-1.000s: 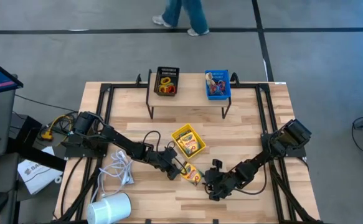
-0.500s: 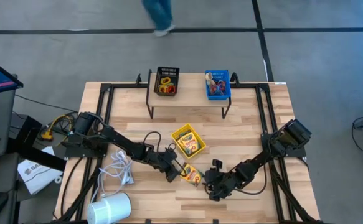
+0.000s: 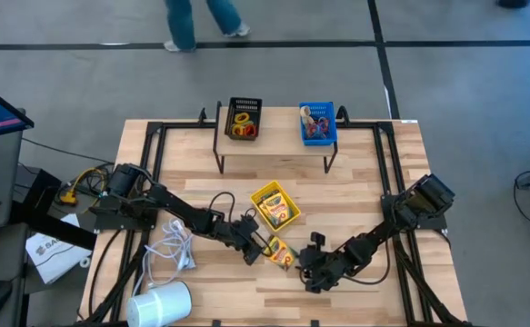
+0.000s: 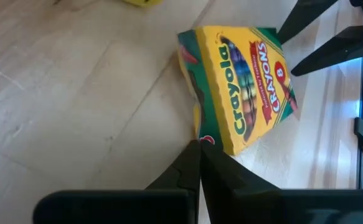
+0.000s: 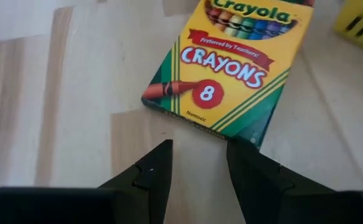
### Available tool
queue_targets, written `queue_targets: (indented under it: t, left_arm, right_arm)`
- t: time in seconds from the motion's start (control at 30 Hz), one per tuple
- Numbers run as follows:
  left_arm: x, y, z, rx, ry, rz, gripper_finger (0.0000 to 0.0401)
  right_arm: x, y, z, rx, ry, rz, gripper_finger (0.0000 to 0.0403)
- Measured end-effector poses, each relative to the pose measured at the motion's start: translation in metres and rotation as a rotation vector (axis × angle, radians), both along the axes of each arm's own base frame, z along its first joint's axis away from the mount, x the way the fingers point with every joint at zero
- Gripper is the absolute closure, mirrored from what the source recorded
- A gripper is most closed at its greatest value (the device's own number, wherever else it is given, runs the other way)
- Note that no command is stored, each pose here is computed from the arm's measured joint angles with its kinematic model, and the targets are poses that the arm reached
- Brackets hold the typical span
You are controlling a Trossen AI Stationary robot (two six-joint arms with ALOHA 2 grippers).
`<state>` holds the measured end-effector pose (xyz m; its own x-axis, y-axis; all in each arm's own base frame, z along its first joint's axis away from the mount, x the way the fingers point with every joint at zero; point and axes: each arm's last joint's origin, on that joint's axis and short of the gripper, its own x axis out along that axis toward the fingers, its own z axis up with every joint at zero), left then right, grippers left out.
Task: Pick & Place Office Desk Supplies
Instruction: Put the yellow crayon box into the yellow bin
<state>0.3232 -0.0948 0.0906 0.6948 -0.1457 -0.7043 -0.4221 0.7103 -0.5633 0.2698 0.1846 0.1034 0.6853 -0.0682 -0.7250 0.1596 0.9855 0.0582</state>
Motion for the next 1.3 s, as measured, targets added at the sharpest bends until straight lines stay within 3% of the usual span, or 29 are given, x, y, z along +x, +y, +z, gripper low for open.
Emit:
queue_targets:
  t: [0.3, 0.5, 0.7, 0.93, 1.3]
  left_arm:
    - [0.004, 0.001, 0.004, 0.015, -0.056, -0.018, 0.0401]
    - [0.005, 0.0, 0.009, 0.01, -0.089, -0.035, 0.0401]
    - [0.008, -0.001, 0.024, -0.022, -0.178, -0.041, 0.0401]
    - [0.008, -0.001, 0.043, -0.027, -0.251, -0.05, 0.0401]
    - [0.013, 0.006, 0.049, -0.023, -0.276, -0.045, 0.0401]
  right_arm:
    - [-0.016, -0.001, 0.018, -0.084, -0.003, -0.065, 0.0253]
    - [-0.034, -0.003, 0.014, -0.105, 0.089, -0.153, 0.0253]
    - [-0.044, 0.004, 0.012, -0.118, 0.075, -0.189, 0.0253]
    - [-0.047, 0.004, 0.012, -0.129, 0.07, -0.199, 0.0253]
    - [-0.046, 0.002, 0.012, -0.139, 0.075, -0.21, 0.0253]
